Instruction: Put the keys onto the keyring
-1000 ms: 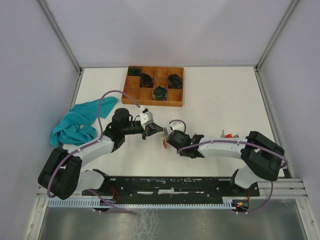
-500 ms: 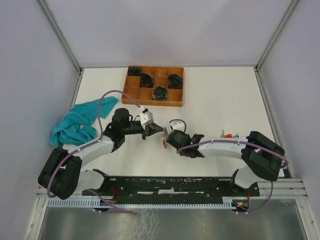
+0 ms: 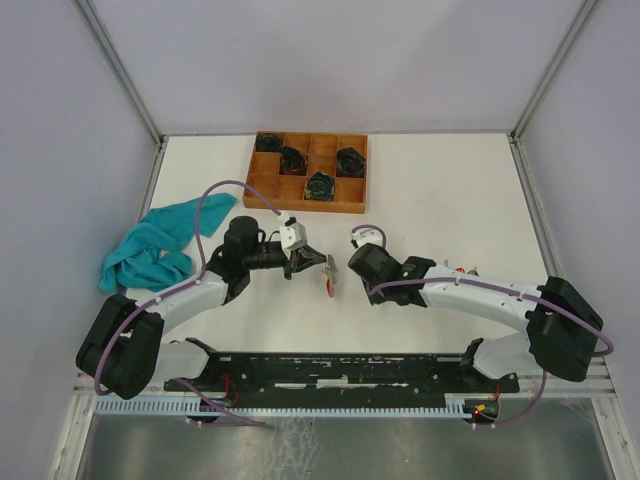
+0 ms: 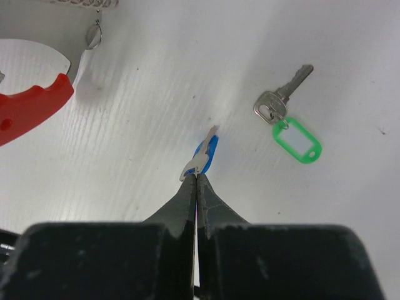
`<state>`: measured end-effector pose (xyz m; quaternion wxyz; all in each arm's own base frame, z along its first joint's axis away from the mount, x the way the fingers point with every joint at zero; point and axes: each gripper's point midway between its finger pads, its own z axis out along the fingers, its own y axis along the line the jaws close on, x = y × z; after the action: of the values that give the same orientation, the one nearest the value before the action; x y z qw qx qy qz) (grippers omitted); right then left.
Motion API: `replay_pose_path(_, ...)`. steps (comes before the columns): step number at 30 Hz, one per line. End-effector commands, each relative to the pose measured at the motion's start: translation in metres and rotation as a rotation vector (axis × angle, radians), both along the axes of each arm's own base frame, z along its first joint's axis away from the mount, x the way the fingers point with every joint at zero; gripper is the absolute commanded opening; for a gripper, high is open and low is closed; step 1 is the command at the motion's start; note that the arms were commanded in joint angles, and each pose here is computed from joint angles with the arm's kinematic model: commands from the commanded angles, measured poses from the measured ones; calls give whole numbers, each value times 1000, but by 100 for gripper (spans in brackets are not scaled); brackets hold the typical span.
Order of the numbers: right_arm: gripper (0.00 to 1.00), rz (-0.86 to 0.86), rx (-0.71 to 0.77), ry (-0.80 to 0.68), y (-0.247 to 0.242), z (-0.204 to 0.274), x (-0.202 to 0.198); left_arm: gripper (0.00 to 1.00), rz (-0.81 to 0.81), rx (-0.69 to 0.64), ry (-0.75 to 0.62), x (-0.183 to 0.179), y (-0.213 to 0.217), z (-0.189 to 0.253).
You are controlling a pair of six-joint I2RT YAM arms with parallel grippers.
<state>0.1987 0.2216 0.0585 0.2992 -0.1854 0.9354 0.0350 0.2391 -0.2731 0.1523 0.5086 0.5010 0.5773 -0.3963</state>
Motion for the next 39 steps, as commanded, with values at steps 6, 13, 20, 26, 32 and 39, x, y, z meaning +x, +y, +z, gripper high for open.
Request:
replay_pose_path(6,1,96,-81,251,-30,49,-43,3,3,-28,-48,4,-3,17)
replay_pose_path(13,1,135,-73,367,-24,23,-32,3,6,-27,-51,4,-3,17)
replay_pose_path(20,1,181,-86,399,-3,-12,11,3,8,-25,-52,4,-2,17)
replay_pose_path(26,4,193,-98,376,11,-28,44,3,12,-22,-52,5,-2,16)
replay_pose_path(32,15,187,-108,349,12,-34,54,3,13,-21,-50,5,-2,15)
replay_pose_path(39,31,156,-17,232,13,-3,56,3,12,-22,-49,5,-2,15)
